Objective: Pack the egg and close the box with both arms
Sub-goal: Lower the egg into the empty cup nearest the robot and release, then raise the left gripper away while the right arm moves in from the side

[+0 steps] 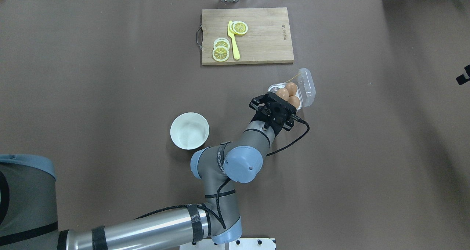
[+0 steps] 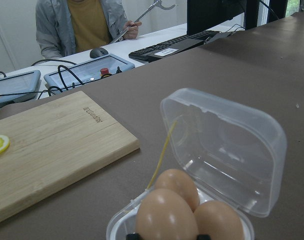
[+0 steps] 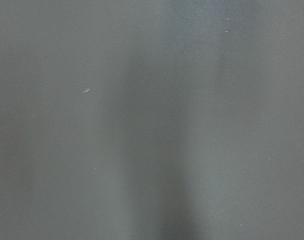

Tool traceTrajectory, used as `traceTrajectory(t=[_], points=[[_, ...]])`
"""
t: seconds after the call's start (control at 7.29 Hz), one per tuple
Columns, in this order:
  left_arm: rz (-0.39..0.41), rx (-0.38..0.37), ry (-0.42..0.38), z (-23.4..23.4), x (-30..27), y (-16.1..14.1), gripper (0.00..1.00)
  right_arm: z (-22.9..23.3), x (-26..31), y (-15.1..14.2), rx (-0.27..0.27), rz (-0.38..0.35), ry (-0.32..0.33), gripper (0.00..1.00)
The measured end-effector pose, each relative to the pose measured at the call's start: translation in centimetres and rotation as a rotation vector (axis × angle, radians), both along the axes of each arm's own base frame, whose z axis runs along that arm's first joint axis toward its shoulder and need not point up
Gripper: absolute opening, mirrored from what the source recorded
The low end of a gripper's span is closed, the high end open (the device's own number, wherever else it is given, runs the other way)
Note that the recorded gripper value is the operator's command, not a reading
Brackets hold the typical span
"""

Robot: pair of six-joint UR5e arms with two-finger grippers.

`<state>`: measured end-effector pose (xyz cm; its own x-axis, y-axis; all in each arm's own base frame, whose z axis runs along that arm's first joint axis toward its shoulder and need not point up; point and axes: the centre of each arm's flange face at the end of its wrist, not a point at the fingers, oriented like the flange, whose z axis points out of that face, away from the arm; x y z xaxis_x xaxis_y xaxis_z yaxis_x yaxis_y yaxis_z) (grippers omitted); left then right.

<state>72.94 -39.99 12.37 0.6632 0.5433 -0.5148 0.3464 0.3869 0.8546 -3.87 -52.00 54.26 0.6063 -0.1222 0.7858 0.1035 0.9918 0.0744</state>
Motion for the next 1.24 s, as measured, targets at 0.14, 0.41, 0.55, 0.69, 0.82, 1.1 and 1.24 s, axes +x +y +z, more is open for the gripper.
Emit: traceTrajectory(t=[0.14, 0.41, 0.55, 0.69, 0.82, 1.1, 1.24], points=[[0.004, 0.002, 0.006, -0.3, -0.1, 0.0, 0.98, -0.1, 0.0, 0.0, -0.001, 0.002, -0.003, 1.00], [0.005, 0.007, 0.024, -1.2, -0.7, 0.0, 0.95, -0.2, 0.0, 0.0, -0.004, 0.005, -0.005, 1.00], [0.008, 0.018, 0.045, -2.7, -2.2, -0.9, 0.95, -0.2, 0.0, 0.0, -0.008, 0.009, -0.004, 1.00], [0.026, 0.020, 0.041, -4.1, -5.2, -3.9, 0.95, -0.4, 0.0, -0.2, -0.016, 0.018, -0.001, 1.00], [0.071, -0.024, 0.027, -3.8, -9.9, -8.9, 0.95, -0.8, -0.1, -0.8, -0.032, 0.038, 0.003, 1.00], [0.228, -0.285, -0.027, 1.4, -25.9, -19.9, 0.95, -2.8, -0.5, -3.0, -0.051, 0.091, 0.023, 1.00], [0.282, -0.458, -0.056, 3.8, -34.3, -22.9, 0.95, -4.6, -1.4, -4.3, -0.049, 0.115, 0.037, 1.00]])
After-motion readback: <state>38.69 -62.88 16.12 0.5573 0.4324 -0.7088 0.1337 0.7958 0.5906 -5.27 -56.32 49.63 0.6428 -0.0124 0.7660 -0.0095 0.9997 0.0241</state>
